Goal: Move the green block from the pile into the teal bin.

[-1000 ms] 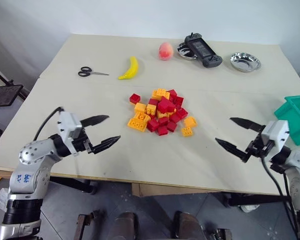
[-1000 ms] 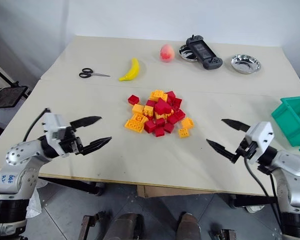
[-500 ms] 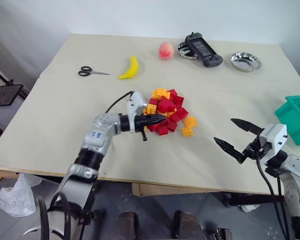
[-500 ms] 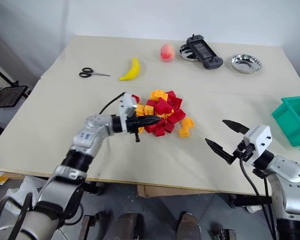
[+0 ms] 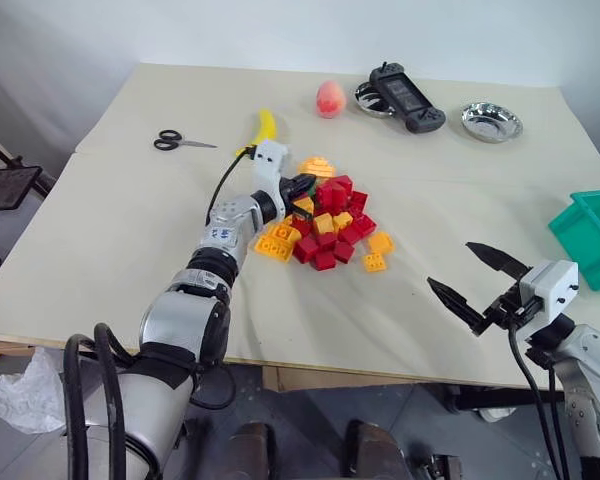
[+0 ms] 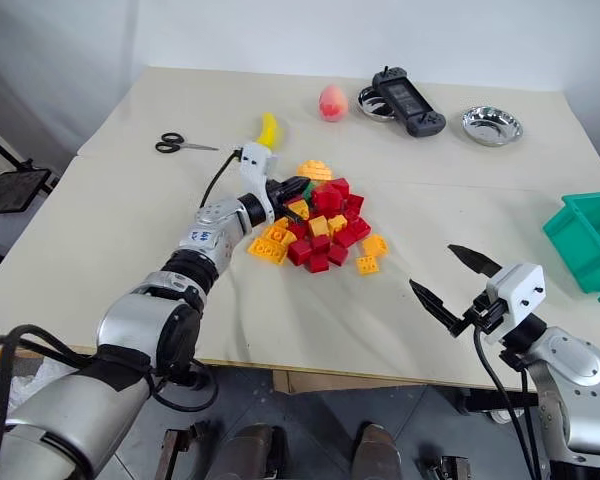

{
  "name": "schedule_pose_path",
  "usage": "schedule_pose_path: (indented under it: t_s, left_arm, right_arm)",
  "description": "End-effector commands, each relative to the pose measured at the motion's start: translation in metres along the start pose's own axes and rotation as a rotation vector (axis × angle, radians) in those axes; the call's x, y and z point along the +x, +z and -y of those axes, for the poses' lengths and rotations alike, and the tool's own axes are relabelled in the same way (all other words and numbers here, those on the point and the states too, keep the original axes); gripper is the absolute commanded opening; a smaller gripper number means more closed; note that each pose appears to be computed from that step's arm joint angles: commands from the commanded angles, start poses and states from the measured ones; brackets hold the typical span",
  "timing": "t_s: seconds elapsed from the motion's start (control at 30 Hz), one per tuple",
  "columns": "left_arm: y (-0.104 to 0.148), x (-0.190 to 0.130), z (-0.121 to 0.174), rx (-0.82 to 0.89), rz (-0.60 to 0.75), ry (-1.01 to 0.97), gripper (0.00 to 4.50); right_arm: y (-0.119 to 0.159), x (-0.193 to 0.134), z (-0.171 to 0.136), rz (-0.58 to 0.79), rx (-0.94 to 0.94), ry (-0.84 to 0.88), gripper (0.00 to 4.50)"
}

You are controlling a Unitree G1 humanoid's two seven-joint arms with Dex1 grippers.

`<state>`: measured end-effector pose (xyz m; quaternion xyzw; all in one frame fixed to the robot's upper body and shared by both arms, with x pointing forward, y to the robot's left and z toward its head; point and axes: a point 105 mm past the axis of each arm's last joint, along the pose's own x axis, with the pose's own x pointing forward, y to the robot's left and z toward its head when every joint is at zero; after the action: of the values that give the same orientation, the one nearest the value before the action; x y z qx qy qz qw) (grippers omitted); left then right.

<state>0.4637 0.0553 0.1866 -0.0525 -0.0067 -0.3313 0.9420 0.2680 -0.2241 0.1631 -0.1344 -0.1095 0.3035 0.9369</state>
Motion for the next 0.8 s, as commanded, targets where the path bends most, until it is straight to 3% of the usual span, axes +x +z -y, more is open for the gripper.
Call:
schedule_pose_path:
  t_s: [0.03,0.13,0.33,0.53,0.63,0.8]
  left_arm:
    - [0.009,0.003,-0.001,0.014,0.011,0.029,0.02]
    - [-0.006,0.003,0.004,0.072,-0.070,-0.012,0.02]
    - [-0.033,-0.005,0.031,0.150,-0.236,-0.275,0.02]
    - [-0.040,-0.034,0.039,0.145,-0.302,-0.555,0.02]
    - [-0.030,-0.057,0.038,0.129,-0.252,-0.691,0.02]
    - [0.008,-0.092,0.014,0.122,-0.021,-0.664,0.02]
  right_arm:
    - [0.013,0.001,-0.003,0.047,-0.041,-0.006,4.50]
    - [0.013,0.003,-0.006,0.052,-0.037,-0.005,4.50]
    - [0.013,0.006,-0.010,0.058,-0.030,-0.002,4.50]
    - [0.015,0.008,-0.014,0.063,-0.025,0.005,4.50]
    - [0.017,0.010,-0.016,0.066,-0.020,0.009,4.50]
    - [0.019,0.014,-0.018,0.072,-0.016,0.021,4.50]
